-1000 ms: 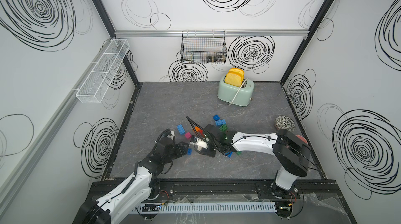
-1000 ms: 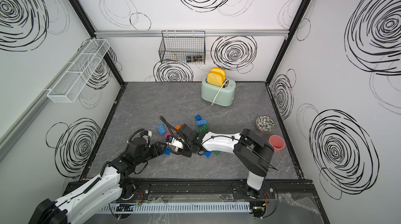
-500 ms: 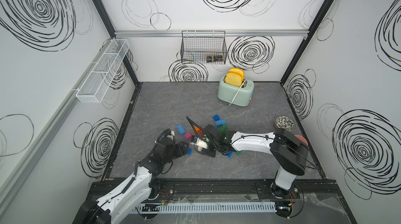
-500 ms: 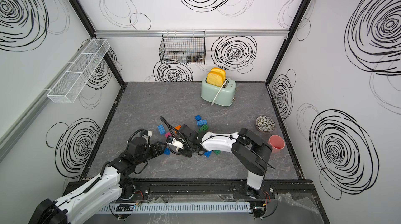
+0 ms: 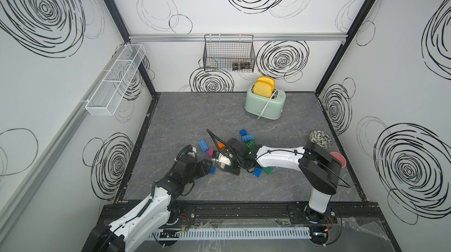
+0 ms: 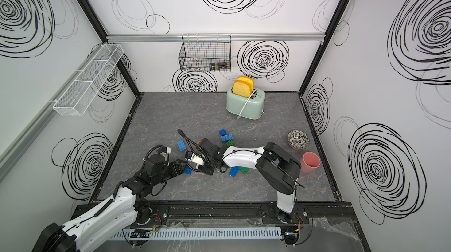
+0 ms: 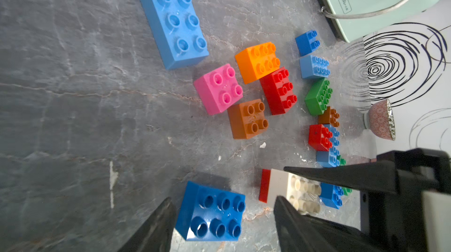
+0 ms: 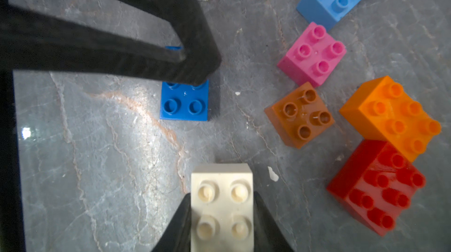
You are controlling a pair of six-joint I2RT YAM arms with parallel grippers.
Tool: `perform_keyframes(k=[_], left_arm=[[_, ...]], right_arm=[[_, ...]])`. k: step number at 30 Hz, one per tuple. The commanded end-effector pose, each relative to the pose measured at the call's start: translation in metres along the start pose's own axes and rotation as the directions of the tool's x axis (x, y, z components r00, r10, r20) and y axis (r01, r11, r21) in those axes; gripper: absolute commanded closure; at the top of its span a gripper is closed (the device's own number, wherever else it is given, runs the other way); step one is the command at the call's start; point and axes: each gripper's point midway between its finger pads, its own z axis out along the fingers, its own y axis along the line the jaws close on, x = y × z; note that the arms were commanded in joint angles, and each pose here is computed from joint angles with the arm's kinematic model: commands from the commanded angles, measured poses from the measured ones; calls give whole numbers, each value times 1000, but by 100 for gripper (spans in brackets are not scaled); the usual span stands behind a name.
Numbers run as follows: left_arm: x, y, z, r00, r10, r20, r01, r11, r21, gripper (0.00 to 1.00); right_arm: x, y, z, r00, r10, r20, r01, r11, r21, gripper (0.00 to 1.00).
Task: Assemble a heart with lego
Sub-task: Assemble the lego brick with the lego brick.
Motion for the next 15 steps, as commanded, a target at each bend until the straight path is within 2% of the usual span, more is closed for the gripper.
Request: perform_keyframes(k=[1, 6, 11, 15], left_arm=[[-5, -4, 0, 1000, -9, 23, 8, 1000, 23, 31], [-5, -4, 0, 1000, -8, 21, 7, 1000, 25, 31], [-5, -4, 0, 1000, -9, 23, 8, 1000, 25, 31], [-6, -4, 0, 1000, -9, 23, 9, 1000, 23, 31]], right_arm=[[41, 13, 13, 988, 25, -155, -35, 997, -66, 71], [52, 19, 20, 977, 33, -208, -58, 992, -112, 72], [68, 4, 23, 968, -29, -251, 37, 999, 29, 73], [72, -1, 21, 967, -57, -248, 74, 995, 62, 73]])
